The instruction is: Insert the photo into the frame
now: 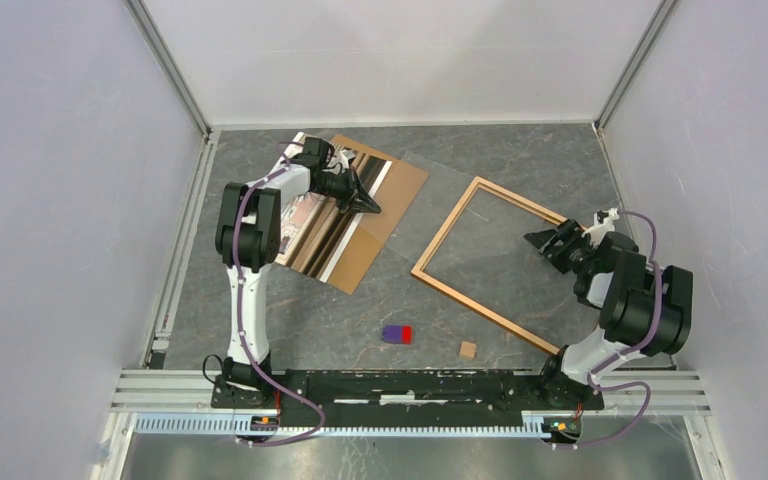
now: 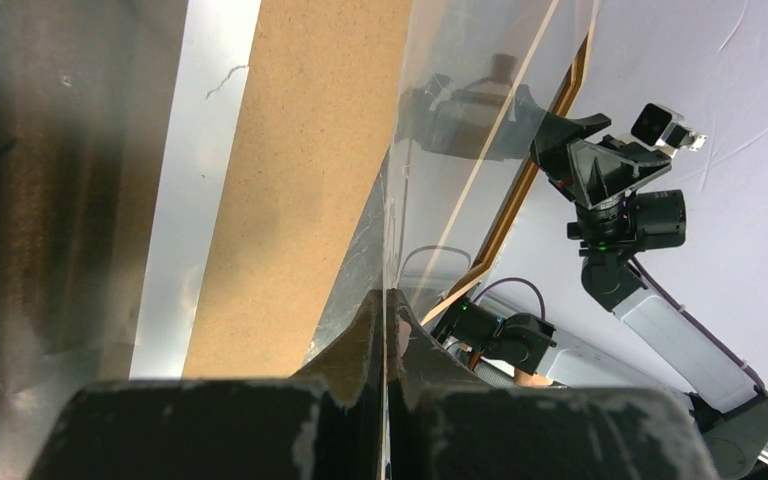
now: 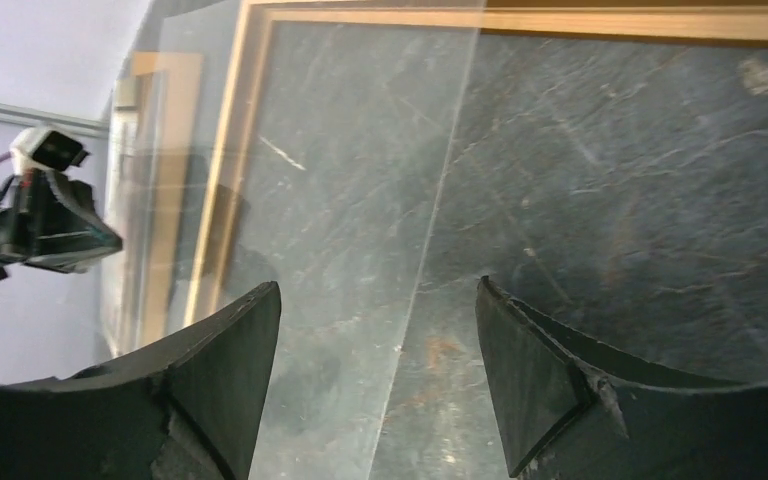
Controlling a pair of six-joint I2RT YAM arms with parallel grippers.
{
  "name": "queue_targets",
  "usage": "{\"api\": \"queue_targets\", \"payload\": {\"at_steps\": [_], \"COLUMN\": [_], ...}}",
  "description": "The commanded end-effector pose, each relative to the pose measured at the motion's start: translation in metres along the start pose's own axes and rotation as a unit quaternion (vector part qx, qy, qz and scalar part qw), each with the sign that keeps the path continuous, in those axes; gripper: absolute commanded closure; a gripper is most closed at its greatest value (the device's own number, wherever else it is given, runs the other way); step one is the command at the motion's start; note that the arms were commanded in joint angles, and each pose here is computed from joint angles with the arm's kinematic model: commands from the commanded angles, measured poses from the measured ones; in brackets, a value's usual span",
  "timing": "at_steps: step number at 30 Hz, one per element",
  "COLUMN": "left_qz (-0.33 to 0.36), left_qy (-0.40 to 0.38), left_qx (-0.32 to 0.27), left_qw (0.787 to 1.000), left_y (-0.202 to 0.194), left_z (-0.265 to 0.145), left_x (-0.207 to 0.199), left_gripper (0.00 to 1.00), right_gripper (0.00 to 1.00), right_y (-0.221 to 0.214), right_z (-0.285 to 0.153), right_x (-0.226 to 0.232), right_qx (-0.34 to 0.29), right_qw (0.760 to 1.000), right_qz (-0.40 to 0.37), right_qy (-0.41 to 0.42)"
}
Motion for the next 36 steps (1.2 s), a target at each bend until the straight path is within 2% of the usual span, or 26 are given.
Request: {"api": "queue_targets", "payload": {"at_steps": [1,6,11,13,18,24,29,36], "left_qz": [0.034,0.033,0.035,0.039,0.049,0.056,0.059,0.068], "left_qy": [-0.01,-0.011,-0.014,-0.015,-0.021,-0.033,-0.036,-0.039], "left_qx": [-0.008,-0.008,-0.008,-0.009,-0.013,-0.018,-0.02,-0.02], "left_qw": [0.999,0.999,0.999,0.999,0.998,0.998,0.997,0.997], "left_y": [0.007,0.007,0.007,0.007,0.006,0.006,0.004,0.002], "left_z": [-0.003,-0.003,-0.005,-0.006,-0.01,-0.014,-0.015,-0.016], "left_x": [-0.01,-0.01,-0.013,-0.017,-0.026,-0.037,-0.041,-0.049], "left_gripper": [0.98,0.98,0.98,0.98,0.98,0.98,0.98,0.98], "right_gripper": [0.22,0.23,0.3,0.38,0.61,0.75,0.91,0.93], "right_y": [-0.004,-0.007,-0.018,-0.02,-0.025,-0.027,-0.032,-0.043], "right_z": [-0.003,0.014,0.019,0.016,0.004,-0.008,-0.015,-0.024], "right_x": [-0.021,-0.017,-0.002,0.007,0.014,0.007,-0.006,-0.024], "right_qx": [0.037,0.061,0.065,0.059,0.044,0.044,0.054,0.075], "right_qw": [0.996,0.997,0.998,0.997,0.996,0.997,0.997,0.995], "right_qz": [-0.033,-0.013,0.009,0.024,0.055,0.059,0.051,0.035], "right_qy": [-0.076,-0.042,0.001,0.033,0.05,0.029,-0.007,-0.054]}}
Point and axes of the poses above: each gripper's point midway between its finger pads, its own z axis out along the fingers, its own x axis along the line the jaws close on, y = z × x, the point moved 7 cm from there along -z, back along the fingers, and after that the axes turned 11 degrees about z, right-handed, at the moved point
